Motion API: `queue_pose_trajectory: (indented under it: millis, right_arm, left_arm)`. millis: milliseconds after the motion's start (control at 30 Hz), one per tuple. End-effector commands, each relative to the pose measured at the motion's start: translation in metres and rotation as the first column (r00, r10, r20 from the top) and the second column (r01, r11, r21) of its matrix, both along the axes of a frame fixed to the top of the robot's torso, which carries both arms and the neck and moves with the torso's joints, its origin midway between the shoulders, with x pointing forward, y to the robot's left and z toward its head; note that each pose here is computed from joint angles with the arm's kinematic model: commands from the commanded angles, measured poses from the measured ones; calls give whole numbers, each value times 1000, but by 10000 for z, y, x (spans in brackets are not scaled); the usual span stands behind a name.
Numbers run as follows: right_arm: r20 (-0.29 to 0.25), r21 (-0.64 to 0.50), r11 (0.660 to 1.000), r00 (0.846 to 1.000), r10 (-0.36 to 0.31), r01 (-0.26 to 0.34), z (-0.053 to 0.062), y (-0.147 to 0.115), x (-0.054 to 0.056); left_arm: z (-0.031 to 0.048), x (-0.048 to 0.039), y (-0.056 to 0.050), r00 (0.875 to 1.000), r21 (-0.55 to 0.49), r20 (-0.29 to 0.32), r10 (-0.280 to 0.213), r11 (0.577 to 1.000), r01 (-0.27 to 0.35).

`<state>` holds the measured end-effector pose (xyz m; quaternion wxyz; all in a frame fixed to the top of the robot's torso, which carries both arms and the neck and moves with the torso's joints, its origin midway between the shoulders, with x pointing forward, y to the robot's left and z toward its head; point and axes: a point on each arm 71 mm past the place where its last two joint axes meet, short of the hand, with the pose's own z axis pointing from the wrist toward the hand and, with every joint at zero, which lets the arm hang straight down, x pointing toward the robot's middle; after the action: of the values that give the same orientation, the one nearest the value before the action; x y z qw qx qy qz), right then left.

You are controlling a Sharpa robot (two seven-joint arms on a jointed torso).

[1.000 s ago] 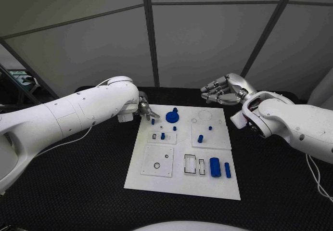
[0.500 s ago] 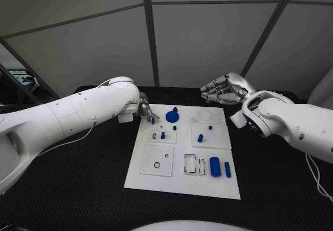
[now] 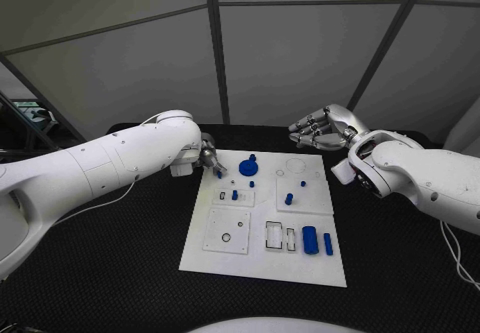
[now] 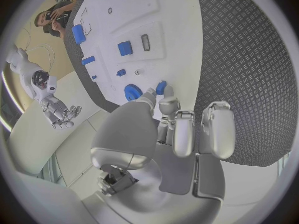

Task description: Assemble the parts on the task board

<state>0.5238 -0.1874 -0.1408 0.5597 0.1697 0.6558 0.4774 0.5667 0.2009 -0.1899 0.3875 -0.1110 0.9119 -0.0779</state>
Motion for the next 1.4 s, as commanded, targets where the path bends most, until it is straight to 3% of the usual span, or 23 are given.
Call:
queue_pose_trajectory:
  millis: [33,533,800,1133,1400]
  right_arm:
    - [1,4,1000,1000,10,-10,12,12,0]
    - [0,3,1000,1000,9,-9,8,7,8]
    - [0,2,1000,1000,8,-8,5,2,13]
    - [-2,-1,1000,1000,2,-2,0,-25,22]
    - [-4,-3,1000,1000,1,-1,-5,-30,30]
  left_arm:
    - [1,-4,-32,1000,-39,-13,-16,999,15]
    - [0,-10,17,1000,-88,-9,7,996,-8]
    - [38,-80,64,999,-154,18,34,988,-30]
    - [62,-359,97,997,-239,48,54,970,-41]
    - [-23,-555,95,996,-242,67,52,970,-34]
